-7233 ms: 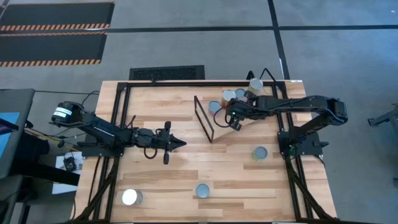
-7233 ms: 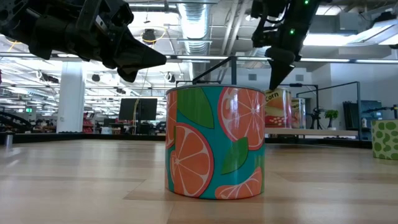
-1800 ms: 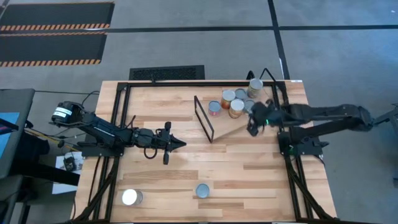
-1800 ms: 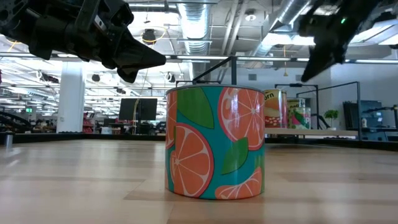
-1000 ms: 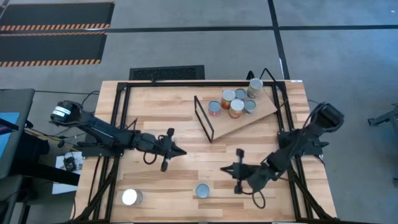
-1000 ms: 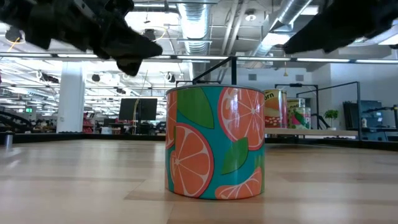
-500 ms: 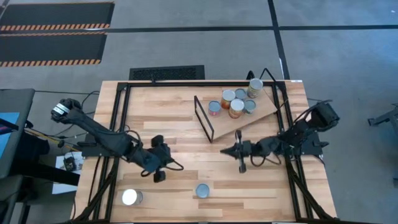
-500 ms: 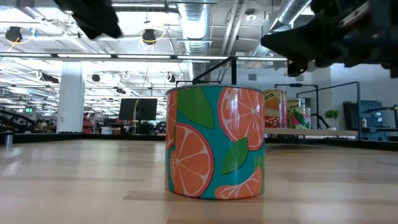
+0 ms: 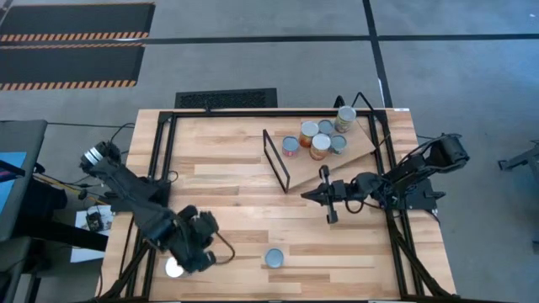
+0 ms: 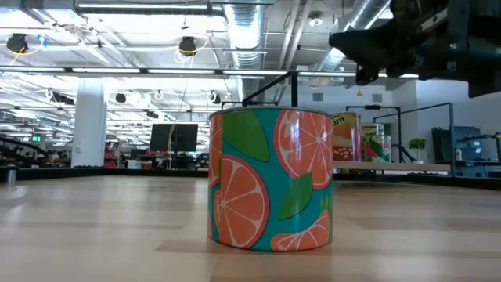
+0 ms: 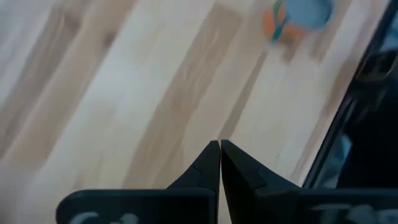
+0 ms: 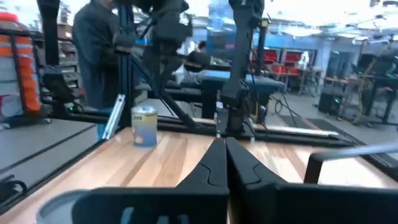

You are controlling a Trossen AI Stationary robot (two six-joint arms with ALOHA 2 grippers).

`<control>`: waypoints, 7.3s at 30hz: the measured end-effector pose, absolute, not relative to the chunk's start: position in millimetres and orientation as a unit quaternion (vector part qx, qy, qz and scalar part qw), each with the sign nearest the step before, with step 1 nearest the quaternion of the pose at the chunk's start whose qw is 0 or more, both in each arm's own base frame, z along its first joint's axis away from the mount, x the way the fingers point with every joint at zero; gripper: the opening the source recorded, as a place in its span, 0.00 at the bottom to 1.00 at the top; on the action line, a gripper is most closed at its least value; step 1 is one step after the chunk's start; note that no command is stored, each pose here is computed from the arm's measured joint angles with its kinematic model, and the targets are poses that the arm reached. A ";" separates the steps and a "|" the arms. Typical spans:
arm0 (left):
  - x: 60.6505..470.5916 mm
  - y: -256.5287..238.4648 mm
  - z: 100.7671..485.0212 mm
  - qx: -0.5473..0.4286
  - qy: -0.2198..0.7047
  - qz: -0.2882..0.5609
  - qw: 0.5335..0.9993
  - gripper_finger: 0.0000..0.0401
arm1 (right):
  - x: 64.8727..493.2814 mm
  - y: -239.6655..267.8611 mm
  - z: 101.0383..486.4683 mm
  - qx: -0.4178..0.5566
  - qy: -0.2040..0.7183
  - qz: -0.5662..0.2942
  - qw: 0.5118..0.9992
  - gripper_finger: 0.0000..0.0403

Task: Pick and place cans onto a shelf
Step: Put the canned peaches on the shelf

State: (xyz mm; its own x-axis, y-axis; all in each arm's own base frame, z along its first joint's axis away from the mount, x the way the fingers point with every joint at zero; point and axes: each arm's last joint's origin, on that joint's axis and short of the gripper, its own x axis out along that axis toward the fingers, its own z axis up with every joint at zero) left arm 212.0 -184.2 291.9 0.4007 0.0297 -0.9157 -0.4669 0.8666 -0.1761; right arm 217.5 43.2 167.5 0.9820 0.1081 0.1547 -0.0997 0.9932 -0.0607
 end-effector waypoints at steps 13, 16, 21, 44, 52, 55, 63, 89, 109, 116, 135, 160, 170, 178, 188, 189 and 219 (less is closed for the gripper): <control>216.8 -251.7 288.1 -0.259 0.639 0.280 0.668 0.07 | 216.1 35.8 175.3 -0.032 -0.096 0.083 0.991 0.01; 214.8 -258.1 280.4 -0.262 0.643 0.299 0.654 0.15 | 215.9 36.9 175.3 -0.029 -0.096 0.091 0.991 0.01; 213.6 -265.5 267.8 -0.260 0.654 0.321 0.634 0.29 | 215.0 41.4 175.5 -0.028 -0.097 0.103 0.990 0.01; 200.3 -287.8 241.0 -0.282 0.661 0.378 0.584 0.34 | 214.5 45.0 174.7 -0.019 -0.093 0.114 0.989 0.01; 202.4 -291.8 227.0 -0.251 0.676 0.375 0.583 0.34 | 214.6 45.0 174.3 -0.019 -0.091 0.113 0.989 0.01; 201.9 -293.1 223.5 -0.237 0.686 0.371 0.579 0.30 | 214.5 45.1 174.6 -0.018 -0.092 0.113 0.989 0.01; 206.2 -290.3 224.6 -0.201 0.684 0.358 0.603 0.04 | 214.5 45.0 174.6 -0.018 -0.092 0.113 0.989 0.01; 380.8 -113.6 264.2 -0.024 0.522 0.117 0.844 0.00 | 208.5 68.9 169.7 -0.013 -0.067 0.111 0.991 0.01; 415.5 -103.1 231.3 -0.010 0.510 0.066 0.857 0.00 | 203.6 72.8 168.7 -0.022 -0.067 0.099 0.993 0.01; 417.0 -107.7 232.5 -0.023 0.502 0.048 0.863 0.05 | 203.5 73.2 168.6 -0.023 -0.066 0.100 0.992 0.01; 374.5 -147.9 260.2 0.025 0.437 0.028 0.899 0.01 | 205.3 73.2 164.3 -0.019 -0.040 0.092 0.995 0.01; 210.8 -88.5 189.1 -0.032 0.052 -0.045 0.997 0.00 | 263.5 94.6 198.7 -0.002 0.122 0.070 0.990 0.03; 168.1 -57.6 168.8 -0.038 -0.061 -0.020 0.997 0.00 | 286.1 101.5 243.4 -0.029 0.226 0.039 0.973 0.03; 157.2 -51.5 155.9 -0.041 -0.048 -0.014 0.998 0.00 | 291.1 99.8 266.2 -0.005 0.258 0.024 0.966 0.04; 157.2 -51.4 155.3 -0.041 -0.046 -0.012 0.998 0.00 | 300.0 97.1 273.3 0.036 0.292 -0.003 0.956 0.21; 157.2 -51.4 155.3 -0.041 -0.046 -0.012 0.998 0.00 | 302.5 98.3 271.5 0.031 0.301 -0.003 0.953 0.23; 157.3 -50.8 152.8 -0.038 -0.034 -0.001 0.999 0.00 | 376.1 129.2 217.6 -0.101 0.551 -0.016 0.828 0.06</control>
